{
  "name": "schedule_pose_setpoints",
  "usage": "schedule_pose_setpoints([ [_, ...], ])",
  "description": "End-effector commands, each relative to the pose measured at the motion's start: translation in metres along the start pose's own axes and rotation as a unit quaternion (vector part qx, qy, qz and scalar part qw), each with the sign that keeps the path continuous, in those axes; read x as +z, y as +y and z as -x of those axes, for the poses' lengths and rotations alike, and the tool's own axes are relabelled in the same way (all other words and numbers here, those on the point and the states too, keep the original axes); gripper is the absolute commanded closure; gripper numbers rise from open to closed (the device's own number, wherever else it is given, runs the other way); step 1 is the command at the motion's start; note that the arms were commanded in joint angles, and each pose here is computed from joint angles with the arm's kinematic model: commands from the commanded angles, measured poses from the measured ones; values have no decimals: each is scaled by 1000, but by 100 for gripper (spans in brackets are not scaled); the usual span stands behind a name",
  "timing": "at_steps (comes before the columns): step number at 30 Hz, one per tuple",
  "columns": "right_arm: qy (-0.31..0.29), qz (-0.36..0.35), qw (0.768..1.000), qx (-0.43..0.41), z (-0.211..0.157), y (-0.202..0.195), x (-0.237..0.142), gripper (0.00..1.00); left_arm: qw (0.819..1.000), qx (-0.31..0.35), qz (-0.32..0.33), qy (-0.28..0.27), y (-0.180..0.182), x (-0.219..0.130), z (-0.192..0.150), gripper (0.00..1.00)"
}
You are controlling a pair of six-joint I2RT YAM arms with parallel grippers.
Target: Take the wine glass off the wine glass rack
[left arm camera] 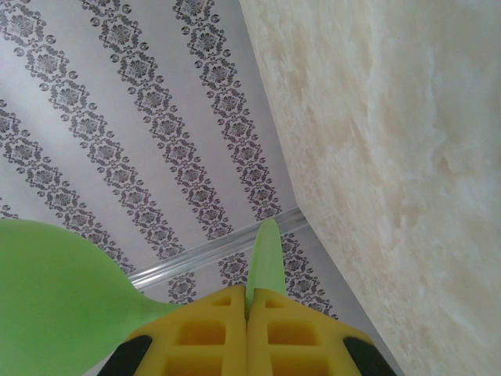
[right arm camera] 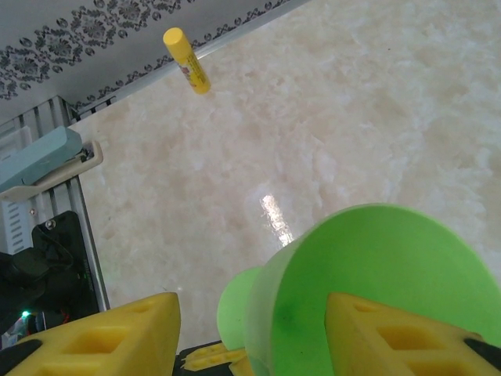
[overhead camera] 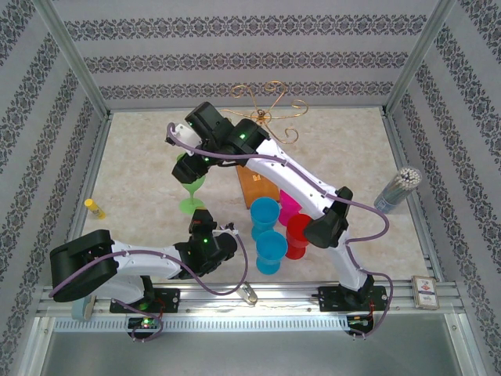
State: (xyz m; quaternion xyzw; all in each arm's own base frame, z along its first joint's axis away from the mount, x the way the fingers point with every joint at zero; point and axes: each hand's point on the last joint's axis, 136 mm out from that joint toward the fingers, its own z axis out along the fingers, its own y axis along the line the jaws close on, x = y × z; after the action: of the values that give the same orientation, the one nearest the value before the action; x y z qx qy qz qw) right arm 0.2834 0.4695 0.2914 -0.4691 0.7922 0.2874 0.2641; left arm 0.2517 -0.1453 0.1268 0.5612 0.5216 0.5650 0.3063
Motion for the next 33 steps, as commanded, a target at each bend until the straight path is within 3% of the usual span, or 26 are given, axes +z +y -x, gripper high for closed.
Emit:
schedule_pose_setpoints([
  [1, 4, 4, 1000, -15, 0, 7, -1, 52, 1000, -15, 14, 5, 7, -4, -2, 100],
  [11, 11, 11, 1000, -21, -4, 11, 0, 71, 1000, -11, 13, 5, 6, -3, 0, 100],
  [18, 19, 16, 999, -23, -8, 14, 2, 100, 1000, -10, 12, 4, 5, -3, 0, 100],
  [28, 6, 14, 1000, -22, -3, 18, -4, 100, 1000, -15, 13, 5, 8, -4, -1, 100],
  [30, -5, 8, 1000, -24, 1, 18, -9, 100, 1000, -15, 13, 4, 8, -4, 0, 94],
  [33, -19, 3, 1000, -24, 7, 19, -17, 100, 1000, -15, 14, 6, 8, -4, -1, 94],
])
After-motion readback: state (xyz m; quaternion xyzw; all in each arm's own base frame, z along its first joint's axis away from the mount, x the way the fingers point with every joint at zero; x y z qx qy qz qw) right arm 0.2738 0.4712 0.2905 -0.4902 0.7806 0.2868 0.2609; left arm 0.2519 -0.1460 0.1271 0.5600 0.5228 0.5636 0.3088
